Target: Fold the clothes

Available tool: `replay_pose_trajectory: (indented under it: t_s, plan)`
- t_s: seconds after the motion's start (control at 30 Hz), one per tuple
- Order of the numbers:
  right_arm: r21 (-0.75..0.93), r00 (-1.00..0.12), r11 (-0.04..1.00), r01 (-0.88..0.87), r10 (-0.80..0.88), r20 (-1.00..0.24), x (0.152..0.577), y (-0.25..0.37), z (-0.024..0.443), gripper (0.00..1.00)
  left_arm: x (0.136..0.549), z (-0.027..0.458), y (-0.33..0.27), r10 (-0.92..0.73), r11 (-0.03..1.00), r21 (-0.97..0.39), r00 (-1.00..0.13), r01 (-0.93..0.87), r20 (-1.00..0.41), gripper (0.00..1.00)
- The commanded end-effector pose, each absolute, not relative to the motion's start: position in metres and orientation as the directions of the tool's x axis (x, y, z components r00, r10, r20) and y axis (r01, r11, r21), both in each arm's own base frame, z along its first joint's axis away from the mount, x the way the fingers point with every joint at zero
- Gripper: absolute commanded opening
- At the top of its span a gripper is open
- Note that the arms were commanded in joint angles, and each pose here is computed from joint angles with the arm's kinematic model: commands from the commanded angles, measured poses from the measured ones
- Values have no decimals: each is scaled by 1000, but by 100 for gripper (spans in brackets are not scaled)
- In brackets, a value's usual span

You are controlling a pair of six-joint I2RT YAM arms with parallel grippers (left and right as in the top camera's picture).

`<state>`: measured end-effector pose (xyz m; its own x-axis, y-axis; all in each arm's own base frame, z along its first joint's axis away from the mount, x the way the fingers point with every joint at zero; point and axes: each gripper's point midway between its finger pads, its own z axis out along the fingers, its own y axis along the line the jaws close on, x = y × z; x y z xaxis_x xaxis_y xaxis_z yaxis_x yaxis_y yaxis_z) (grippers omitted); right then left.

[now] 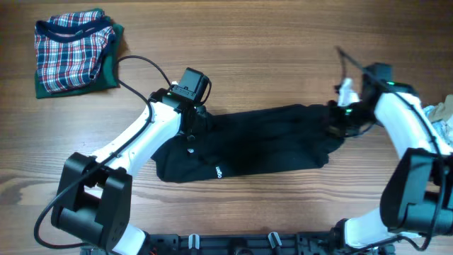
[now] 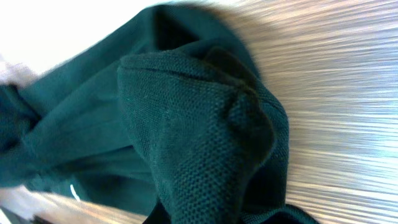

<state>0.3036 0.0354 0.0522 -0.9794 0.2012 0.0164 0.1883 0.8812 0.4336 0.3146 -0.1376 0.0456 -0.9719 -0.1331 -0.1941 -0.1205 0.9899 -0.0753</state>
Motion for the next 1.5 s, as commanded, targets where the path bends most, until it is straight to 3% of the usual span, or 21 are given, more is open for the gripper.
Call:
replay_pose_trajectory:
  t_s: [0.0,0.3,0.33,0.4,0.43,0.63,0.8,0.93,1.07,1.17,1.47]
  plan:
    - [448,-991,885,129,127,36,301,81,57,4,313,41,-135,-148,988,-61,-971,-139,-190,6]
    - [467,-1000,884,8,-3,23,284,170,65,4,315,42,-136,-149,988,-67,-969,-138,-199,6]
    - [471,-999,882,-5,-20,26,280,177,65,11,316,42,-136,-149,988,-67,-969,-138,-199,6]
    - [500,-998,865,-37,-60,31,273,191,68,49,315,42,-136,-148,988,-67,-969,-137,-199,6]
    - [516,-996,855,-53,-79,29,271,196,69,53,315,42,-136,-148,988,-67,-969,-137,-199,6]
    - [569,-987,806,-162,-135,-90,280,209,107,53,316,42,-137,-148,988,-68,-968,-137,-202,6]
    - [465,-979,879,-101,-5,-204,296,166,136,52,321,54,-133,-174,984,-87,-958,-158,-226,4]
    - [350,-988,936,-42,12,-153,285,138,124,54,331,127,-131,-213,970,-192,-903,-149,-374,16]
    - [302,-990,953,-37,7,-143,282,129,120,53,320,196,-126,-248,951,-291,-820,-105,-515,37]
    - [322,-982,935,-151,-104,-159,277,136,121,49,303,234,-119,-271,938,-340,-766,-74,-582,39]
    - [295,-946,901,-320,-285,-156,256,148,98,47,272,230,-106,-264,945,-311,-803,-103,-534,47]
